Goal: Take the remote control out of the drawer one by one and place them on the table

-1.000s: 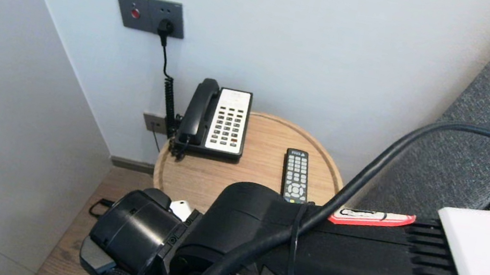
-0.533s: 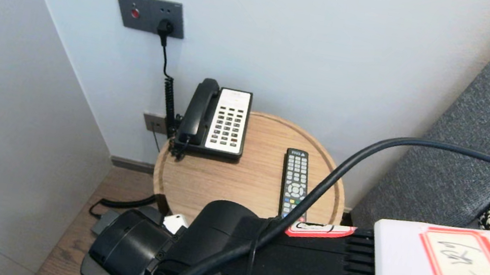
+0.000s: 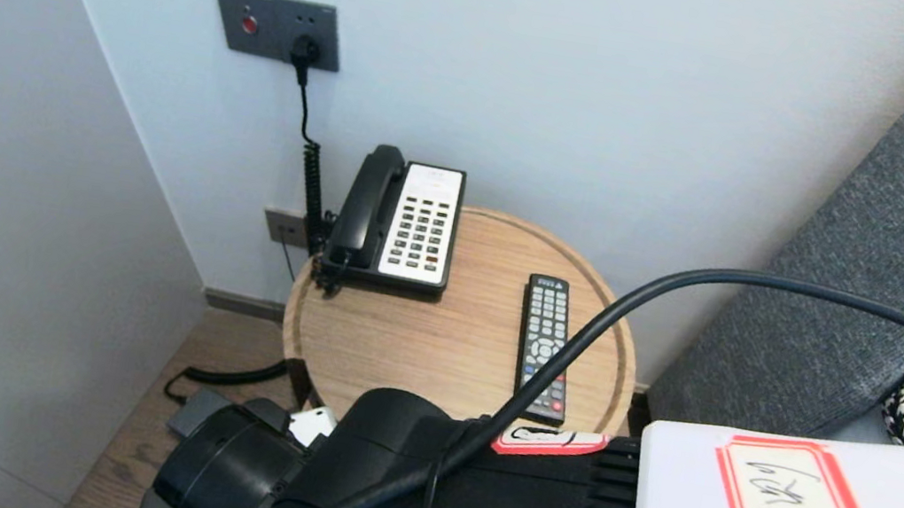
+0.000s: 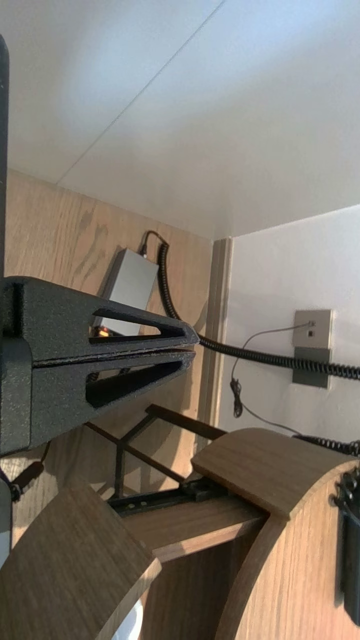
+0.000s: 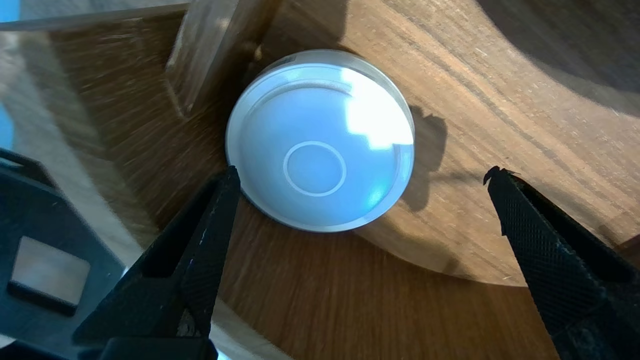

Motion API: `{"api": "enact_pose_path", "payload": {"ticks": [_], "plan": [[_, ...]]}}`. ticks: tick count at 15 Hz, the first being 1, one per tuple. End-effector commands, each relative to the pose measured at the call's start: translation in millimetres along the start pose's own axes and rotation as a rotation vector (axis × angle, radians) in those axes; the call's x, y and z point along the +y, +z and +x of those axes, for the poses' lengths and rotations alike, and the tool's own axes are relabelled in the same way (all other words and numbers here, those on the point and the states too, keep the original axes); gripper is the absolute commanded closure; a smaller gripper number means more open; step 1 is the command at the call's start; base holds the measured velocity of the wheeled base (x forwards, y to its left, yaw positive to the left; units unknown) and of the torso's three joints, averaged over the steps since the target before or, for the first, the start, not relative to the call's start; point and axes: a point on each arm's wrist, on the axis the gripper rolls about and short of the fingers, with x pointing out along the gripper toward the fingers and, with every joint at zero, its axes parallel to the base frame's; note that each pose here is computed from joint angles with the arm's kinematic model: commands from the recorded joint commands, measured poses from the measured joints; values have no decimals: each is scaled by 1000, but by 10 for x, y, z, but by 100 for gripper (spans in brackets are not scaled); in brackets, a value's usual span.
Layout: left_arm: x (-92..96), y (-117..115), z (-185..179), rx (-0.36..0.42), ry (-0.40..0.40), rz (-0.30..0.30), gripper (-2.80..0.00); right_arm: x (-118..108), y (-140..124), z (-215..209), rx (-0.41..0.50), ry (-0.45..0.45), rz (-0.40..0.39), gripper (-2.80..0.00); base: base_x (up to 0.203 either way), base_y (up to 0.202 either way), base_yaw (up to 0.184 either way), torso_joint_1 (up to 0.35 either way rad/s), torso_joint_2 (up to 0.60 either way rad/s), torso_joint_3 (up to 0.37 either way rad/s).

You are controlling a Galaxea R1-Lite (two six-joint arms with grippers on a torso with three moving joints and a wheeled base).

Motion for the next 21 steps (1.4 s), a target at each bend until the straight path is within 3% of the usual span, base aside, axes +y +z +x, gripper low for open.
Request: {"api": "enact_pose_path", "payload": {"ticks": [1,14,21], "plan": [[0,-25,6,8,1,0,0,-22,-3,0,-5,-20,-5,-280,0,0,0,0,0,0],[0,-25,6,8,1,0,0,-256,86,-72,-21,-60,34,-280,0,0,0,0,0,0],[0,-25,6,8,1,0,0,-84,105,-250,-72,8,20,-280,0,0,0,0,0,0]]}}
